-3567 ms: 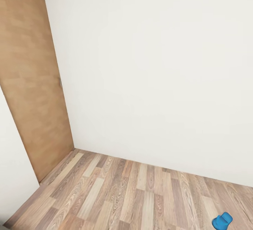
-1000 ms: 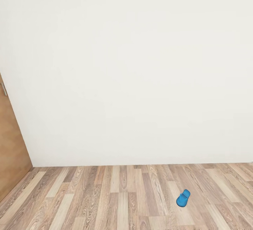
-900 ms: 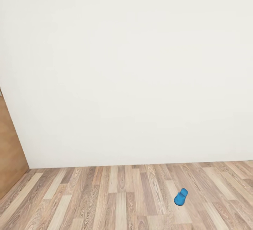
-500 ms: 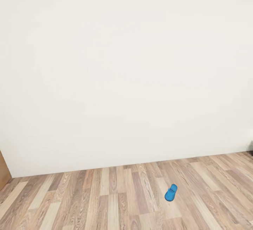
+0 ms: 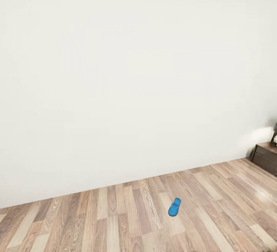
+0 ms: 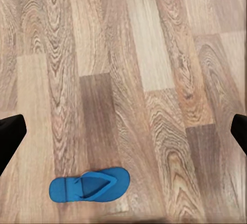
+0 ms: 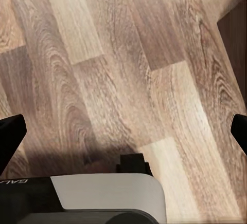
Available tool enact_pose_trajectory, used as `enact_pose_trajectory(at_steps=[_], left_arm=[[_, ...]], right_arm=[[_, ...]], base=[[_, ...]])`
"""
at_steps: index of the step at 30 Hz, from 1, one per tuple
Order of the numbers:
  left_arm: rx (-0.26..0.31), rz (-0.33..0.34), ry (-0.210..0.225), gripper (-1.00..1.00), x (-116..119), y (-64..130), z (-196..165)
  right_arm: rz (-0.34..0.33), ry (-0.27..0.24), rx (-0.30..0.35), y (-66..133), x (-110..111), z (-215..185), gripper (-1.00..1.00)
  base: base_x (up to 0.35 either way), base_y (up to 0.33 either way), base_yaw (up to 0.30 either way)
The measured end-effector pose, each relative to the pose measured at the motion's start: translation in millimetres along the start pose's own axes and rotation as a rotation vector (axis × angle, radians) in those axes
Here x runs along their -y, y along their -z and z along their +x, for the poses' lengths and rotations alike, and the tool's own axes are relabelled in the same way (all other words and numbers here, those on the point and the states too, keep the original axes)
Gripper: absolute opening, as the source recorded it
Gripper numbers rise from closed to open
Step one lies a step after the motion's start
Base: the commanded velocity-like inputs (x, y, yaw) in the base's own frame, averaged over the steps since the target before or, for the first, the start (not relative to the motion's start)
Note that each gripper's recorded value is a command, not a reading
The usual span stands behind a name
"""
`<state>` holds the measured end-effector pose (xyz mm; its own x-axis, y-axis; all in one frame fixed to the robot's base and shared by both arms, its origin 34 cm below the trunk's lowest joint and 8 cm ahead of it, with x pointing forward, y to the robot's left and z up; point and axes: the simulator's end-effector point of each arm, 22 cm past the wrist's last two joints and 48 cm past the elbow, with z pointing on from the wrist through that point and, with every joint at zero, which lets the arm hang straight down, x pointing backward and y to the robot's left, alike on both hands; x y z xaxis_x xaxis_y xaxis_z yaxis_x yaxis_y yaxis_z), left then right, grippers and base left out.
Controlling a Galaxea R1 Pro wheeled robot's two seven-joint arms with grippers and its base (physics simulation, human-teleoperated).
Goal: In the bedroom, move the book from the bed onto either nightstand, and place the two sandals side by side next to the bed.
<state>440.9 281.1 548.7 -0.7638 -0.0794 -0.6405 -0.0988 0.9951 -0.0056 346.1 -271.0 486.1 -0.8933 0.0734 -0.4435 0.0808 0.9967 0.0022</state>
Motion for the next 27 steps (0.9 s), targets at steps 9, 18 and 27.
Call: enact_pose_trajectory(at_steps=[9,18,27], left_arm=[[-0.009,0.0,0.0,1.0,0.0,0.3,4.7],[-0.005,0.001,0.0,1.0,0.2,0.5,3.3],[0.0,0.001,0.0,1.0,0.3,0.8,1.2]], right_arm=[[-0.001,0.0,0.005,0.2,-0.3,-1.9,1.0],[-0.001,0.0,0.01,0.4,-0.4,-3.8,1.0],[-0.001,-0.001,0.015,0.6,-0.7,-5.8,1.0]], base=[[0.0,0.0,-0.247],[0.0,0.0,-0.247],[0.0,0.0,-0.247]])
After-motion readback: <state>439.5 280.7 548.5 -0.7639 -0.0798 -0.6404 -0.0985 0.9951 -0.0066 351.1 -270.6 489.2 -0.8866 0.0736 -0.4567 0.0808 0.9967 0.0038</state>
